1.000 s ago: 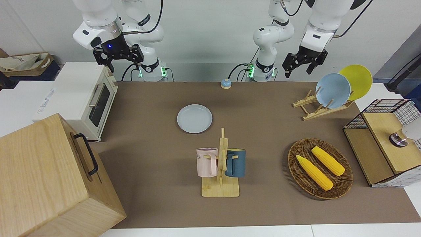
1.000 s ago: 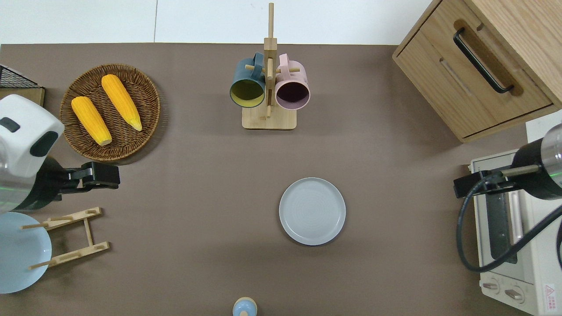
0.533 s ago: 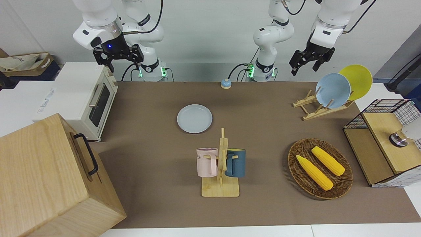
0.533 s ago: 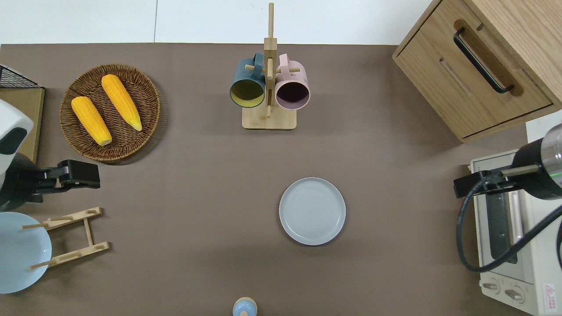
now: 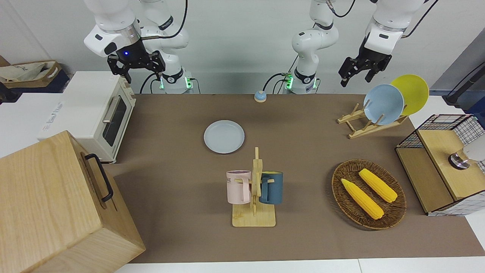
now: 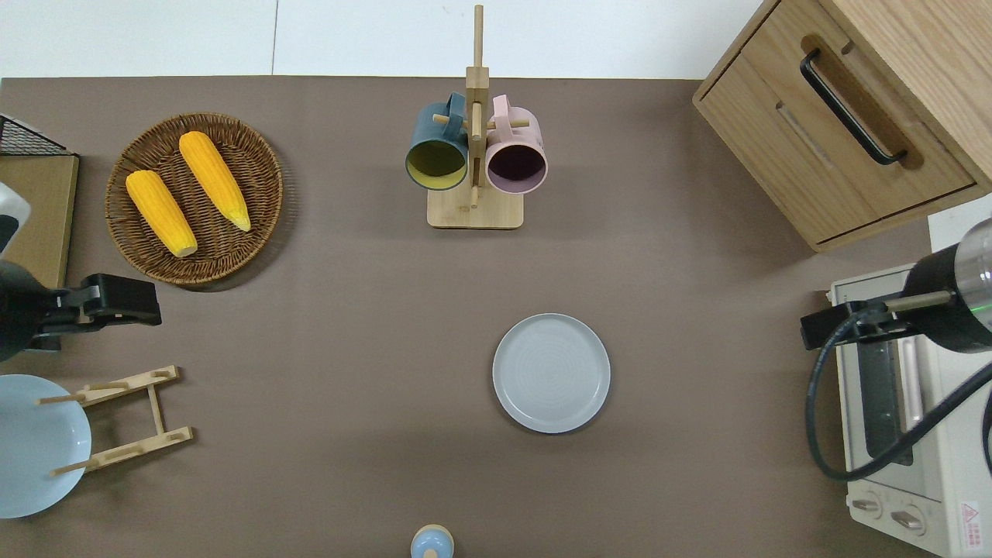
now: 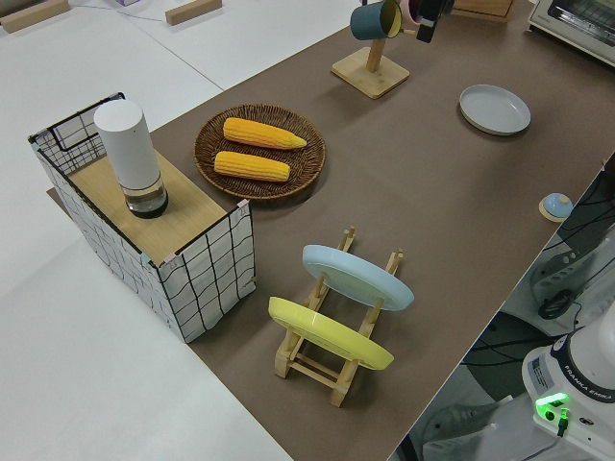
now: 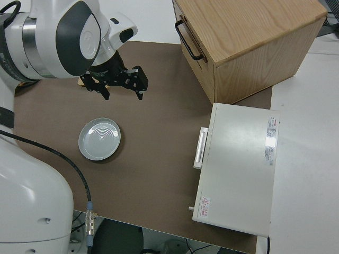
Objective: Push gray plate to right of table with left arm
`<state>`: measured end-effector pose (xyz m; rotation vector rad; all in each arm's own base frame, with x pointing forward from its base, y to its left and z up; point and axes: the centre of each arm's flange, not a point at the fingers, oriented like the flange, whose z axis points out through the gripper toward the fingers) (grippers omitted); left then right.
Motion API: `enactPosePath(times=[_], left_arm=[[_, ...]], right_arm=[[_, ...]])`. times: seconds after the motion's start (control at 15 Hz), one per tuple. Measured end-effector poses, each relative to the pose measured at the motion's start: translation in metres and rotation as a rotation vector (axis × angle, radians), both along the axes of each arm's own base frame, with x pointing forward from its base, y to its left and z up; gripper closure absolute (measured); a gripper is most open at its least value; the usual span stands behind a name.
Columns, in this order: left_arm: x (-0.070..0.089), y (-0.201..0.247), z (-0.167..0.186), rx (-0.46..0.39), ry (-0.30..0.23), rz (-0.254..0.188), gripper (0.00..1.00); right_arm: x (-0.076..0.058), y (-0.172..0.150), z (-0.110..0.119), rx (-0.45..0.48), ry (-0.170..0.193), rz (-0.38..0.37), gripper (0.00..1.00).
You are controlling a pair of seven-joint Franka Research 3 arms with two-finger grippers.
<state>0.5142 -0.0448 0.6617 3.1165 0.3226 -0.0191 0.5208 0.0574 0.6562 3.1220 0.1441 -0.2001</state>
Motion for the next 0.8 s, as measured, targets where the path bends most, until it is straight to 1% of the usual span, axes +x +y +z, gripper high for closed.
enactPosePath(times=[0.13, 0.2, 0.47, 0.8], left_arm=[[0.003, 0.010, -0.003, -0.013, 0.007, 0.004, 0.00], [0.004, 0.013, -0.004, -0.019, 0.009, -0.001, 0.00], [0.004, 0.005, -0.003, -0.027, 0.008, -0.025, 0.00], [0.004, 0.001, -0.003, -0.027, 0.008, -0.033, 0.00]], right_arm=[[0.000, 0.000, 0.000, 0.000, 0.000, 0.000, 0.01], [0.000, 0.000, 0.000, 0.000, 0.000, 0.000, 0.01], [0.000, 0.000, 0.000, 0.000, 0.000, 0.000, 0.01], [0.000, 0.000, 0.000, 0.000, 0.000, 0.000, 0.01]])
